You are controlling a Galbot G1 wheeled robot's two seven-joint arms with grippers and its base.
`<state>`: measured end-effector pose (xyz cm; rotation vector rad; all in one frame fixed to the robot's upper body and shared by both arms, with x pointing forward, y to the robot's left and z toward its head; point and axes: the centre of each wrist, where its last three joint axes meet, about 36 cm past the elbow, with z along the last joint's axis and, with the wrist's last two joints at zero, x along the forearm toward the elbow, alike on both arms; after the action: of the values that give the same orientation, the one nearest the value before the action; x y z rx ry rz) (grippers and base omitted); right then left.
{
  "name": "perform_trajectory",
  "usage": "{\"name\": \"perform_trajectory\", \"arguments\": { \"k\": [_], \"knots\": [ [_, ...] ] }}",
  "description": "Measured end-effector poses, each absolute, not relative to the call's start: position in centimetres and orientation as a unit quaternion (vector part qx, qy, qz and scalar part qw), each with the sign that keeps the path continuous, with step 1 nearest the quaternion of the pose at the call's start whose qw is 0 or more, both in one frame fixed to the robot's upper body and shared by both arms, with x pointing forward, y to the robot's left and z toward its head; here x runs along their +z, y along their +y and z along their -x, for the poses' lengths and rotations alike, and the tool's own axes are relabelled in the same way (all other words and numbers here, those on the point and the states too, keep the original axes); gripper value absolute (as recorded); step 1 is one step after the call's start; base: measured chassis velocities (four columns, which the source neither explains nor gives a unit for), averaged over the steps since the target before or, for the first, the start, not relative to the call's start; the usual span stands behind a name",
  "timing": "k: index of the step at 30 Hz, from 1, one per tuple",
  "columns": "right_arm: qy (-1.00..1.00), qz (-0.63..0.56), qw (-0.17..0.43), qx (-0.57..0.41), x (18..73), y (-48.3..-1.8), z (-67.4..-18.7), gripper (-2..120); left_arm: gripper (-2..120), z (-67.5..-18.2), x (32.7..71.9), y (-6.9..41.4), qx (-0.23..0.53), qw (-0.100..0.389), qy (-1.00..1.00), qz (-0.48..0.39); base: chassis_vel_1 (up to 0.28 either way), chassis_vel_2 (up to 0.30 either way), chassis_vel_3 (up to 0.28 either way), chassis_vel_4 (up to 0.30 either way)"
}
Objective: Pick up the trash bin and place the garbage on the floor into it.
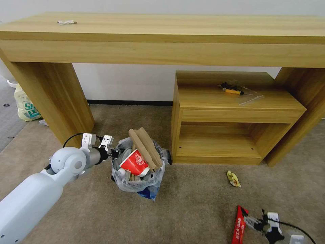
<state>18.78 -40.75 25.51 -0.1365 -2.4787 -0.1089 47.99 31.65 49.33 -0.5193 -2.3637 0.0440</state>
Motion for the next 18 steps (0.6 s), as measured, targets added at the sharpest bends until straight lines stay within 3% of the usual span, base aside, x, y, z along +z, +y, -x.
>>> {"name": "perform_trajectory", "arguments": {
  "k": [12,18],
  "knots": [
    [-0.93,0.055,0.359,-0.053,23.5,-40.1,-19.2,98,0,-47.8,49.1,31.4,0.015,0.356,-0.913,0.199,0.0,0.0,0.0,0.0],
    [-0.923,0.066,0.373,-0.062,22.6,-38.8,-20.0,84,0,-47.7,49.1,31.3,0.016,0.357,-0.912,0.2,0.0,0.0,0.0,0.0]
  ]
}}
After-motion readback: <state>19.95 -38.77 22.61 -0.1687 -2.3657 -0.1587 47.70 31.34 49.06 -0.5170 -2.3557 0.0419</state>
